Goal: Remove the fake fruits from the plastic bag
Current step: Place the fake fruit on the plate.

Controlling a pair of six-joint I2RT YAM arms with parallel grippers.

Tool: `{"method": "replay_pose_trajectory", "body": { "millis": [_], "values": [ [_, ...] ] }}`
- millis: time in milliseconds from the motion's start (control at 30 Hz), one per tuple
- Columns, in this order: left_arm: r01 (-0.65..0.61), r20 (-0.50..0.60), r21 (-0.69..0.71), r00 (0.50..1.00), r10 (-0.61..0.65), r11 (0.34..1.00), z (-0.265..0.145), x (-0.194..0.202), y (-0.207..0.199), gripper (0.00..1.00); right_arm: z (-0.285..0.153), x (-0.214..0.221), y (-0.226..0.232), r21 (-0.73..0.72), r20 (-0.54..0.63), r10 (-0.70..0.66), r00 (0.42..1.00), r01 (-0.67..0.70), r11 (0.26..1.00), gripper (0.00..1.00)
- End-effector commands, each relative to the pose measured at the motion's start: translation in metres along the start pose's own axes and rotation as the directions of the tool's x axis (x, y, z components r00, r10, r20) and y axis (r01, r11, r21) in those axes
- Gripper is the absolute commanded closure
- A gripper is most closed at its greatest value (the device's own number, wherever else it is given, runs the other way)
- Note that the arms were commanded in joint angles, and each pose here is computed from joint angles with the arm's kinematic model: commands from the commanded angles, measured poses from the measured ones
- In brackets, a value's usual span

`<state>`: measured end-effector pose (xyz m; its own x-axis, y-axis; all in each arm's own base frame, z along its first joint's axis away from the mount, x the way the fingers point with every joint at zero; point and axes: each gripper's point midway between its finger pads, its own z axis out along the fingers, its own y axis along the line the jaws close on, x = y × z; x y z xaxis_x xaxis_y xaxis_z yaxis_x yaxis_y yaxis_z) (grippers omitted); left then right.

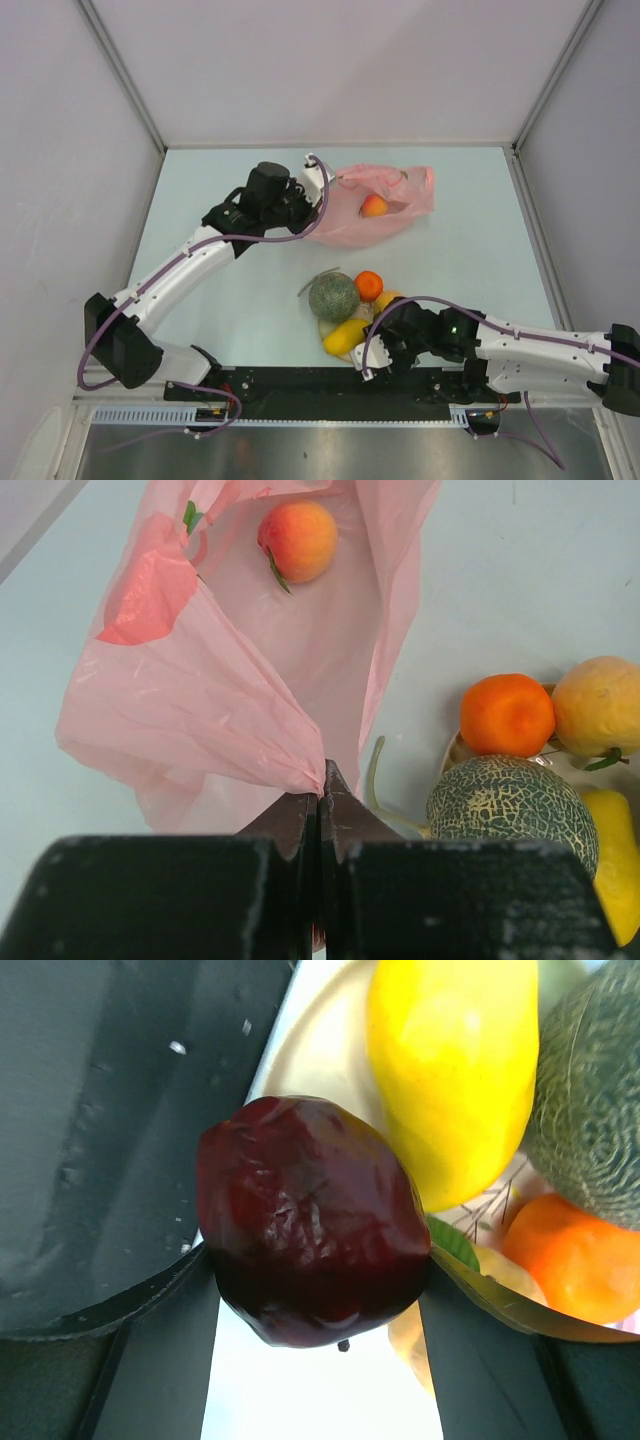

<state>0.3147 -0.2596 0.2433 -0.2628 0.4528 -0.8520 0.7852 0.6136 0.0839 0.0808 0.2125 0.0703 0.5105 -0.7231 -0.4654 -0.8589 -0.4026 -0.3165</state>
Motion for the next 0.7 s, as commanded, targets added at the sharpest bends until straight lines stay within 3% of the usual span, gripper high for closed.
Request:
{"method": "replay_pose_trajectory", "body": {
  "millis": [0,67,200,300,367,400,500,667],
  "values": [
    [-0.006,0.038,0.016,0.999,0.005,1.0,-0.0064,-0.0094,-0.0054,1.0,0.0034,-0.0002,-0.0184,0.107,-0.001,-0.005,1.0,0.005,0.994,0.87],
    [0.003,0.039,0.023,0.999,-0.004,1.0,-0.0046,-0.0103,-0.0059,1.0,0.0048,0.0013,-0.0216,0.132,-0.001,0.005,1.0,-0.005,0.991,0.87],
    [0.006,0.04,0.03,0.999,-0.007,1.0,-0.0007,-0.0109,-0.0069,1.0,0.0046,-0.0014,-0.0273,0.169,0.022,0.039,0.999,-0.042,0.985,0.75],
    [0.006,0.039,0.032,0.999,-0.008,0.999,0.0001,-0.0108,-0.007,1.0,0.0044,-0.003,-0.0255,0.16,0.031,0.034,0.999,-0.039,0.986,0.73],
    [0.008,0.037,0.036,0.999,-0.009,0.999,0.0005,-0.0097,-0.0082,1.0,0.0048,-0.0019,-0.0226,0.146,0.027,0.028,0.999,-0.032,0.989,0.63],
    [0.009,0.04,0.035,0.999,-0.01,0.999,0.0001,-0.0104,-0.0082,1.0,0.0043,-0.0015,-0.022,0.145,0.025,0.027,0.999,-0.03,0.989,0.52],
    [0.007,0.037,0.037,0.999,-0.008,0.999,0.0005,-0.0087,-0.0091,1.0,0.0042,-0.0015,-0.0224,0.147,0.026,0.031,0.999,-0.035,0.989,0.39],
    [0.005,0.031,0.032,0.999,-0.006,0.999,0.0006,-0.0065,-0.0083,1.0,0.0021,-0.0027,-0.0223,0.15,0.024,0.015,1.0,-0.018,0.988,0.31]
  ]
}}
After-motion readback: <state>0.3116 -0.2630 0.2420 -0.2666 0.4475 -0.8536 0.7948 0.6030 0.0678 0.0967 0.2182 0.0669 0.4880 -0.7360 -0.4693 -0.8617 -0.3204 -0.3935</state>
